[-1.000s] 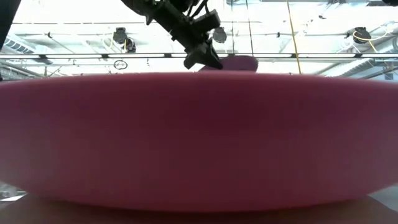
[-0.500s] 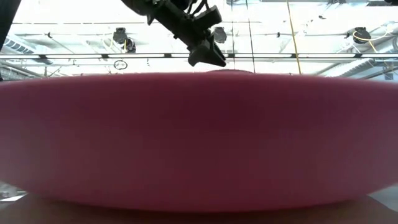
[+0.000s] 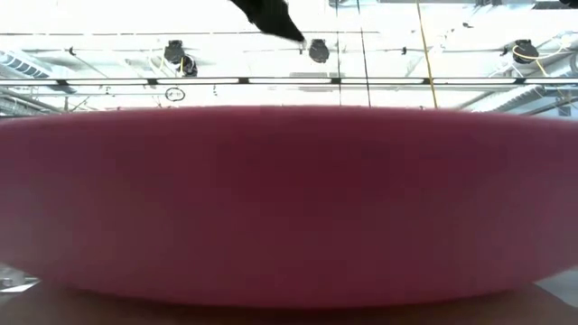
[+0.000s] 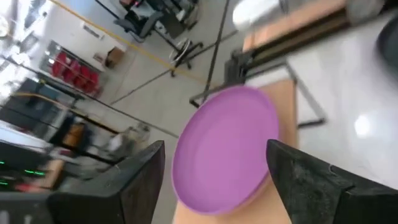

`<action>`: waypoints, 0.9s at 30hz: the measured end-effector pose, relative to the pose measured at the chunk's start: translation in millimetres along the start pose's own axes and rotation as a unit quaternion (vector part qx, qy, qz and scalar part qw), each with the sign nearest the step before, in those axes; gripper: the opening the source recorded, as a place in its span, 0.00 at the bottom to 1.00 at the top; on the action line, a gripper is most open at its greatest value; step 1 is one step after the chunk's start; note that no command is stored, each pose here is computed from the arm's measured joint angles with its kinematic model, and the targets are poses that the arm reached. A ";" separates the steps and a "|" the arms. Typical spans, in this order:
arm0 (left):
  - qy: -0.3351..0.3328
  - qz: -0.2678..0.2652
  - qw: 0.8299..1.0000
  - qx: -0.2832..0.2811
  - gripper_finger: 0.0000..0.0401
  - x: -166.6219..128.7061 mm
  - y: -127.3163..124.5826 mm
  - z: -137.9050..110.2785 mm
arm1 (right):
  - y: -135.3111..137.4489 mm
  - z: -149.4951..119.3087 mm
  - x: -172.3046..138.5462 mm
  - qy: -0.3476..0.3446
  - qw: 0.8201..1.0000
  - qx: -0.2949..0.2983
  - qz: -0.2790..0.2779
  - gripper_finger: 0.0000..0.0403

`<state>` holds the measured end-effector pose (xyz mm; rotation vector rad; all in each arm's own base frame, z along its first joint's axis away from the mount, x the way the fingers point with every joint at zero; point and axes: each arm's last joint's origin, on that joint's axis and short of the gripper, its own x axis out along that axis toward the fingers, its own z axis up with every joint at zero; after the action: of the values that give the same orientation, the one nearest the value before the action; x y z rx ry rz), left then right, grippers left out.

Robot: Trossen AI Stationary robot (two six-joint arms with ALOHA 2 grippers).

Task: Place and stack plates onto a shelf
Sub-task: Stack the right black plate on the purple plate

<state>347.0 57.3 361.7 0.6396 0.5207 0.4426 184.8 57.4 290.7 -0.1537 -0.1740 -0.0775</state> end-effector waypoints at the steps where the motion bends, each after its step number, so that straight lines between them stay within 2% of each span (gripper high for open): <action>1: -0.007 -0.002 1.000 -0.021 0.70 -12.0 6.2 0.9 | 0.1 -0.2 0.1 0.001 1.000 0.007 0.000 0.24; 5: -0.065 -0.039 0.994 -0.081 0.70 -54.1 18.5 -11.2 | 0.0 0.7 0.2 -0.004 0.999 0.045 -0.001 0.24; 12: -0.164 -0.054 0.966 -0.195 0.70 -104.3 4.8 -70.4 | 0.1 -0.2 0.3 0.000 0.999 0.041 -0.002 0.24; 17: -0.195 -0.054 0.947 -0.248 0.70 -118.2 -18.4 -114.1 | 0.0 -0.3 0.4 0.000 0.999 0.040 -0.003 0.24; 22: -0.201 -0.058 0.934 -0.290 0.70 -125.8 -31.6 -139.4 | 0.4 -2.9 3.0 0.015 0.998 0.053 -0.027 0.24; 24: -0.202 -0.061 0.929 -0.303 0.70 -128.0 -34.3 -145.1 | 2.3 -0.4 10.0 0.045 0.997 0.061 -0.035 0.24; 27: -0.196 -0.066 0.925 -0.318 0.70 -127.7 -37.8 -149.9 | 6.2 1.9 23.2 0.135 0.988 0.048 -0.053 0.24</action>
<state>168.7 28.2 274.7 0.0530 0.0202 0.3178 207.9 62.4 295.9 -0.0358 0.0849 -0.1942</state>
